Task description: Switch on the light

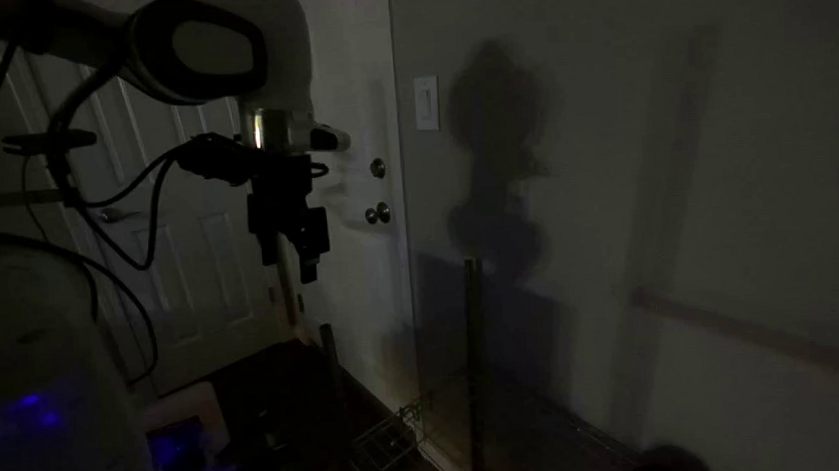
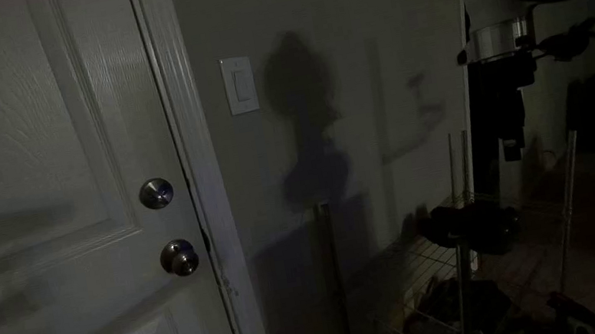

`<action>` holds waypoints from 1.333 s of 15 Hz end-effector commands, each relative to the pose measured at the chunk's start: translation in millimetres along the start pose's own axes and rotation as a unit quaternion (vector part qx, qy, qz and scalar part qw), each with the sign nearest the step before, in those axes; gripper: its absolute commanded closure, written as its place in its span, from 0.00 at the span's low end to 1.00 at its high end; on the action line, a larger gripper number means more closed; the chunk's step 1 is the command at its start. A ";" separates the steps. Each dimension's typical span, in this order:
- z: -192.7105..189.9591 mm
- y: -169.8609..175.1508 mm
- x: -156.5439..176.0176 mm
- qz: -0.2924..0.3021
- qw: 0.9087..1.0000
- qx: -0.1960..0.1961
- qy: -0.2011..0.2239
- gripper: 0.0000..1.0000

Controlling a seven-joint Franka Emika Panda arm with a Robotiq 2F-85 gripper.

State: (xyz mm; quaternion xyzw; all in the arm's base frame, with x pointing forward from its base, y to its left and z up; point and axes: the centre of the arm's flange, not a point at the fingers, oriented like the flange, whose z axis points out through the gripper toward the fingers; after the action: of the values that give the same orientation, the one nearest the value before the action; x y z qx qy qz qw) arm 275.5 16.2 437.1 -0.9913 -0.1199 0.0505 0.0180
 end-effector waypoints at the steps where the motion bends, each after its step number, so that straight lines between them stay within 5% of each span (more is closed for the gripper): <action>1: 0.0 0.0 0.0 0.000 1.000 0.000 0.000 0.00; 7: 0.2 -1.9 3.1 0.002 1.000 -0.003 -0.002 0.00; 11: -6.5 -35.4 39.8 -0.019 1.000 -0.018 0.012 0.00; 20: -46.6 -139.9 122.5 -0.069 0.985 -0.080 0.135 0.00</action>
State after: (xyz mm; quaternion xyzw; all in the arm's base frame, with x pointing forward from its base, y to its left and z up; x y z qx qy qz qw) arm 334.1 147.0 468.8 -0.9781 -0.1962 -0.0608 -0.0343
